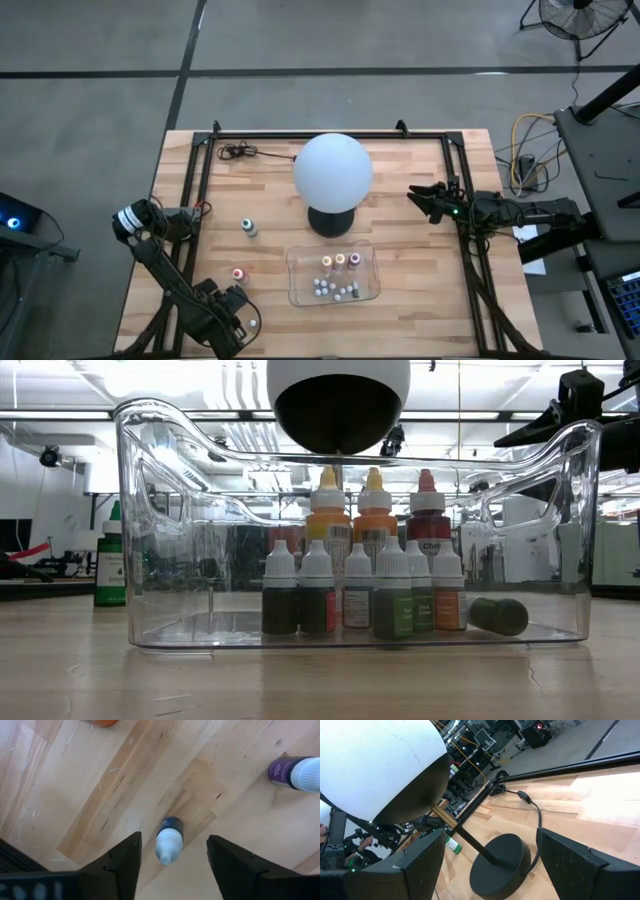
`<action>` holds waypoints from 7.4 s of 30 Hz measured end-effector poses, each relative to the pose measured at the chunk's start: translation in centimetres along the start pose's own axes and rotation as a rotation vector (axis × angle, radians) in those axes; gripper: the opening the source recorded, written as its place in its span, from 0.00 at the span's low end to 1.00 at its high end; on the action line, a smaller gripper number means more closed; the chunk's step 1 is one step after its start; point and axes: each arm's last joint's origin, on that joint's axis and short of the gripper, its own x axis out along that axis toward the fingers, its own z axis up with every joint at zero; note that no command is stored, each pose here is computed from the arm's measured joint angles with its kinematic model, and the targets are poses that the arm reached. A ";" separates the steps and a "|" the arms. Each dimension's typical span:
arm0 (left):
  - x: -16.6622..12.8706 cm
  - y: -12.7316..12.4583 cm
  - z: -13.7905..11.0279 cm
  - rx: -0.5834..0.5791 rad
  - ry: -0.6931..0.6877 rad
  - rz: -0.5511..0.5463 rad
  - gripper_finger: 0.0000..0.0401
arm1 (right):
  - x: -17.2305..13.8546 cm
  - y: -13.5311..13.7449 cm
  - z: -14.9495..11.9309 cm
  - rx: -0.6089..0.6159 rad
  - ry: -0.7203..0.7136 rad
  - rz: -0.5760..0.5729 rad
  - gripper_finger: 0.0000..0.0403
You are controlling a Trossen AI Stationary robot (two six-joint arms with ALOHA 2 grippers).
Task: Pick & Place food coloring
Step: Put the left small blue food coloring bottle into the transparent bin, then put the small blue food coloring bottle into the transparent bin
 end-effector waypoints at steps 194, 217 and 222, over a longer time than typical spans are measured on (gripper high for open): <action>-10.8 -5.7 21.5 -0.007 -0.129 -0.218 0.69 | 0.0 0.0 0.0 0.000 0.000 0.000 0.75; -16.7 -4.2 13.0 0.106 -0.072 -0.300 0.79 | 0.0 0.0 0.0 0.000 0.000 0.000 0.75; -16.8 -4.3 10.0 0.157 -0.072 -0.257 0.79 | 0.0 0.0 0.0 0.000 0.000 0.000 0.75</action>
